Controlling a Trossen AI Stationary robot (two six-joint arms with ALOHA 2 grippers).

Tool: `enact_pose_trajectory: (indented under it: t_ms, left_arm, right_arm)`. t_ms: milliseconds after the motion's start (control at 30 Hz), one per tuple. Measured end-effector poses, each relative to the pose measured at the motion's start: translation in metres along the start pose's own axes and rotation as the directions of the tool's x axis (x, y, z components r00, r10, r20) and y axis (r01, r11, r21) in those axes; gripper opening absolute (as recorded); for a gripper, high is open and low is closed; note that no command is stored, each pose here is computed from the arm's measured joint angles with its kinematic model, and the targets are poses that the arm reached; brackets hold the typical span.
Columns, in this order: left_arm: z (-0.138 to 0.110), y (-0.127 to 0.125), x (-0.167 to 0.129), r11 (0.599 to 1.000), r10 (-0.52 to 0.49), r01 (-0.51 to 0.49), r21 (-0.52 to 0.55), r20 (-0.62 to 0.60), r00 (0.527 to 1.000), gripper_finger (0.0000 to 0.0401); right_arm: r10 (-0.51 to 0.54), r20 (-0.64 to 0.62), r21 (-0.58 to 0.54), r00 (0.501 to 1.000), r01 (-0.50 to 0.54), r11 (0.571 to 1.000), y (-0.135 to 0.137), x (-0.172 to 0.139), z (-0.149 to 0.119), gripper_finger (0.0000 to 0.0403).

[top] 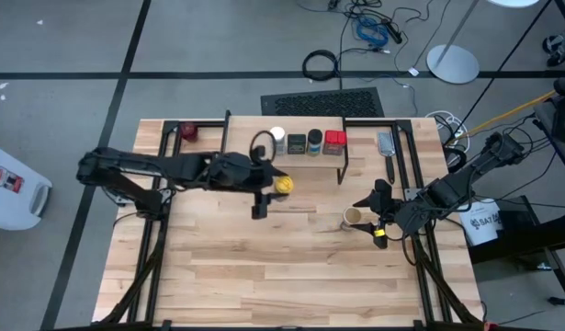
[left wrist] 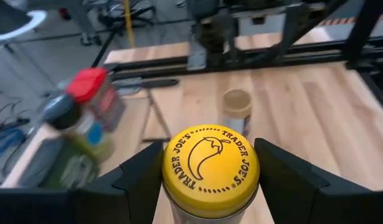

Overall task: Shelf spices
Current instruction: Put the yellow seasoning bottle on the shelf

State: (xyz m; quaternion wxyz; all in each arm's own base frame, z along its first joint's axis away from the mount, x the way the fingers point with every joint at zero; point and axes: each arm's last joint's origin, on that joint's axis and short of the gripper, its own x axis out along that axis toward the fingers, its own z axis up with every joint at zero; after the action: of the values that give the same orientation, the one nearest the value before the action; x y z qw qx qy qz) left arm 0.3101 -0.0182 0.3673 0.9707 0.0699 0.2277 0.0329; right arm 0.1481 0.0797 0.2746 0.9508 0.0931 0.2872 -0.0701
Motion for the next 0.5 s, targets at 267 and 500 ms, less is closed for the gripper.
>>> enact_pose_trajectory:
  t_ms: [267,500]
  left_arm:
    - [-0.008,0.03,-0.029,0.994,0.11,-0.111,-0.011,-0.09,0.99,0.0235]
    - [-0.013,0.071,-0.045,0.978,0.205,-0.208,-0.024,-0.103,0.973,0.0235]
  right_arm:
    - [0.0,0.0,0.0,1.0,0.0,1.0,0.0,0.0,0.0,0.0286]
    - [0.0,0.0,0.0,1.0,0.0,1.0,0.0,0.0,0.0,0.0286]
